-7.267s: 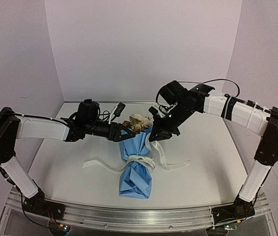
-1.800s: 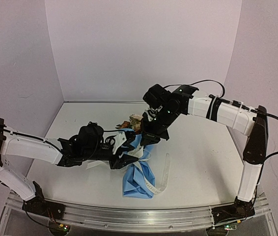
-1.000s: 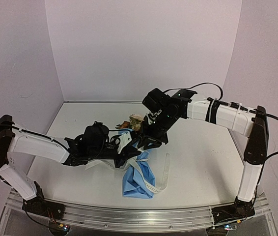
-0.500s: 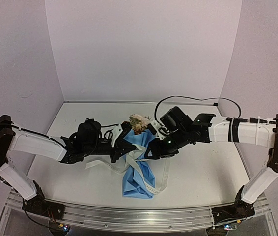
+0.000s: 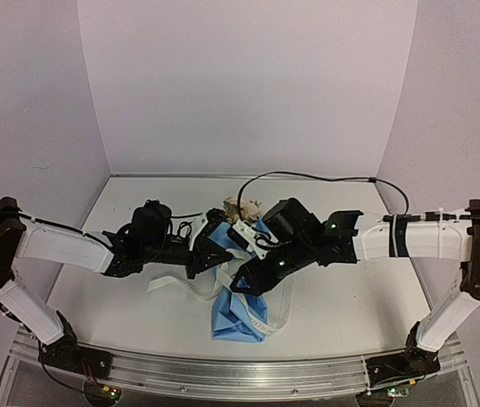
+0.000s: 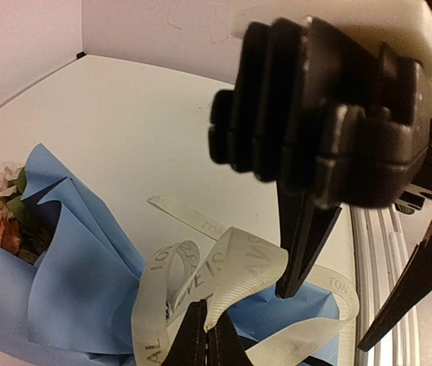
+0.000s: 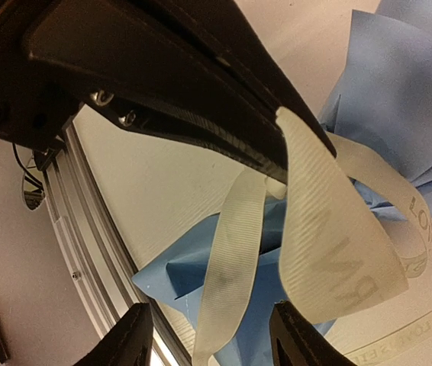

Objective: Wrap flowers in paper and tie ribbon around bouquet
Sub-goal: Cross the half-tied ribbon over the folded bouquet.

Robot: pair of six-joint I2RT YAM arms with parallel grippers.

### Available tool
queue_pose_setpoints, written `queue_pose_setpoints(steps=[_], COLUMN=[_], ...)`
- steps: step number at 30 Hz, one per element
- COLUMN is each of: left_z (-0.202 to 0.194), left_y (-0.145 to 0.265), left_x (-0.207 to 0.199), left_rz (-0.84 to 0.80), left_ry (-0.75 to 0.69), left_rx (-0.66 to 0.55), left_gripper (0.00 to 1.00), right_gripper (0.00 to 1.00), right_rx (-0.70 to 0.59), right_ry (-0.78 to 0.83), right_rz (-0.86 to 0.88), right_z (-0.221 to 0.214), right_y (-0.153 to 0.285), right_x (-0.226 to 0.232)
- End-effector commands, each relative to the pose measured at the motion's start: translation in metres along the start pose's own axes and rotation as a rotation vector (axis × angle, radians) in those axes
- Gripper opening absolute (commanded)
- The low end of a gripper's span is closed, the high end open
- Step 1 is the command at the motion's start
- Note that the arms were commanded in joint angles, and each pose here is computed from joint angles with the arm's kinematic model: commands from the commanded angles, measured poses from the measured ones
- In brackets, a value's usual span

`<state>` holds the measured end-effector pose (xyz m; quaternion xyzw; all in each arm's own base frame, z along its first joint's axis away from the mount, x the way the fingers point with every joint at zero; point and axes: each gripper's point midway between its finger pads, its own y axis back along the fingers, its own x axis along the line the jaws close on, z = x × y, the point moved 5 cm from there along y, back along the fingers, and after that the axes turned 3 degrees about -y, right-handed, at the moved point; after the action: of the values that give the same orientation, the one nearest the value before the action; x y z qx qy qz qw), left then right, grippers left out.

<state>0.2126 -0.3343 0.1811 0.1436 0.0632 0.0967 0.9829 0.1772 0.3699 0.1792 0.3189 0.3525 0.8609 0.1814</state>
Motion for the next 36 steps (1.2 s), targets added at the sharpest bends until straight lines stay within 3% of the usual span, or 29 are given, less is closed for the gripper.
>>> queue_pose_setpoints(steps=[1, 25, 33, 36], left_z=[0.017, 0.018, 0.014, 0.013], left_y=[0.001, 0.004, 0.004, 0.005], left_x=[-0.004, -0.008, -0.005, -0.005], left_rz=[-0.057, -0.213, -0.206, -0.208], left_ry=[-0.019, 0.036, 0.048, 0.057], left_rx=[-0.018, 0.106, 0.114, 0.119], left_gripper=[0.0, 0.01, 0.01, 0.01], right_gripper=[0.51, 0.6, 0.49, 0.4], right_rx=[0.058, 0.096, 0.107, 0.107], right_ry=[0.053, 0.25, 0.225, 0.214], right_rz=[-0.001, -0.082, -0.104, -0.108], right_z=[-0.011, -0.036, -0.036, -0.035], right_y=[0.0, -0.016, -0.02, -0.022], right_x=[0.002, -0.003, -0.006, -0.007])
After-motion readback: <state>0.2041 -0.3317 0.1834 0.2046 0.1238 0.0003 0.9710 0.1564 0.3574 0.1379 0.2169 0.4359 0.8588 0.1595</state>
